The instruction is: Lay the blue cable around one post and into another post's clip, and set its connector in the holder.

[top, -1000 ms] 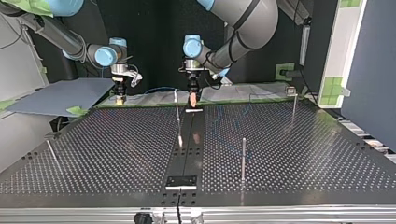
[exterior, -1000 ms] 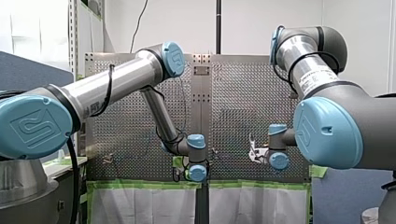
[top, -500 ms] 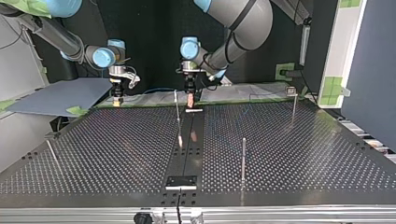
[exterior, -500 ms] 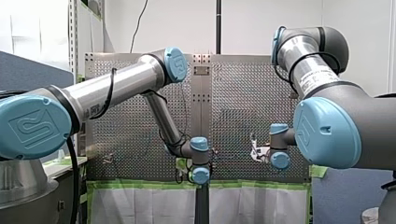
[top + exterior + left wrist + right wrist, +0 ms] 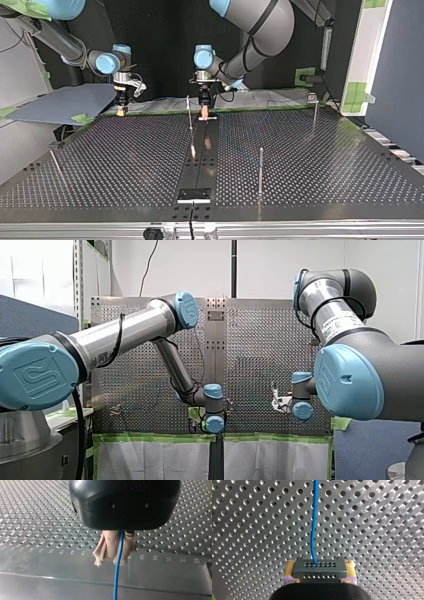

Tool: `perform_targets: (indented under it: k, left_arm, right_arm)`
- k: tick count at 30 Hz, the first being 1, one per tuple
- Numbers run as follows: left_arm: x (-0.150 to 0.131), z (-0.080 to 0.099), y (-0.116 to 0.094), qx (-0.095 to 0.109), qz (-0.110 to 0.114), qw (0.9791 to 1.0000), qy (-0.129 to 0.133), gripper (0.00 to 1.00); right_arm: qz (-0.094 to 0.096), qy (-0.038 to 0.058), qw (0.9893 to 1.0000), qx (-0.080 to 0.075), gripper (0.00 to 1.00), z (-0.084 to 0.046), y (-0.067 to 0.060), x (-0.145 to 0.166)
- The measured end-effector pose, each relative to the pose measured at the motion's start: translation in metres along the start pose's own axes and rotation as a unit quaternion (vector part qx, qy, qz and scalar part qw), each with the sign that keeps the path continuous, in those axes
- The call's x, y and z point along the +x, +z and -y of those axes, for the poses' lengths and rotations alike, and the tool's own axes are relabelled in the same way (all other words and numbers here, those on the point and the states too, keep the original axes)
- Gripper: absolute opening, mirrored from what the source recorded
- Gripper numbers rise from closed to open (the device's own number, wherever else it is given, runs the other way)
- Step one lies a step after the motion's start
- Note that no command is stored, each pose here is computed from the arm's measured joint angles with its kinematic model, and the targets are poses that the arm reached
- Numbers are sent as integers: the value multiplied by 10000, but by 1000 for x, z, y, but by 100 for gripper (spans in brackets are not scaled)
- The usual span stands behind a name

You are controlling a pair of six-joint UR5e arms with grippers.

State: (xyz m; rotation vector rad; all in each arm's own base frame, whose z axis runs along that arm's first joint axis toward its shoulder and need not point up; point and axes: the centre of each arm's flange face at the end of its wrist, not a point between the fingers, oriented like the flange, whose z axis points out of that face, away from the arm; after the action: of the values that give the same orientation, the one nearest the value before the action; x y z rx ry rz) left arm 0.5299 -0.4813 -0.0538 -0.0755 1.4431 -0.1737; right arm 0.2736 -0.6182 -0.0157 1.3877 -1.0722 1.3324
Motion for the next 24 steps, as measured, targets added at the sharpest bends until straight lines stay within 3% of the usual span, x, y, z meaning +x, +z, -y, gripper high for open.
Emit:
perform_targets:
  k: [10,11,12,13,14,15,16,17,18,19,24]
  left_arm:
    - [-2,-4,7,-11,30,10000,54,4]
    - [-1,-4,7,-11,23,10000,58,10]
    - [-1,-4,7,-6,12,10000,62,10]
    - [-1,-4,7,14,-13,10000,72,18]
    - [0,-4,6,39,-39,9999,84,36]
    - [0,-4,6,66,-67,9999,98,36]
    - [1,-4,5,103,-107,9998,118,53]
    - [1,-3,5,134,-138,9997,135,81]
    - [2,-3,4,167,-172,9996,154,81]
    - [2,-3,3,212,-219,9994,181,100]
    - [5,-2,0,401,-408,9979,302,100]
  right_arm:
    - [-85,-19,9999,-107,0,-8,6,2]
    - [-86,-19,9999,-109,0,-9,6,2]
    - [-86,-19,9999,-110,0,-9,6,2]
    - [-85,-19,9999,-110,0,-9,6,2]
    - [-81,-20,9999,-109,0,-9,6,2]
    - [-76,-20,9999,-108,0,-9,6,2]
    - [-68,-19,9999,-107,0,-9,6,1]
    - [-61,-20,9999,-105,0,-9,6,1]
    - [-54,-20,9999,-103,0,-9,6,1]
    - [-44,-20,9999,-100,0,-9,5,1]
    - [-22,-15,10000,-93,0,-9,5,0]
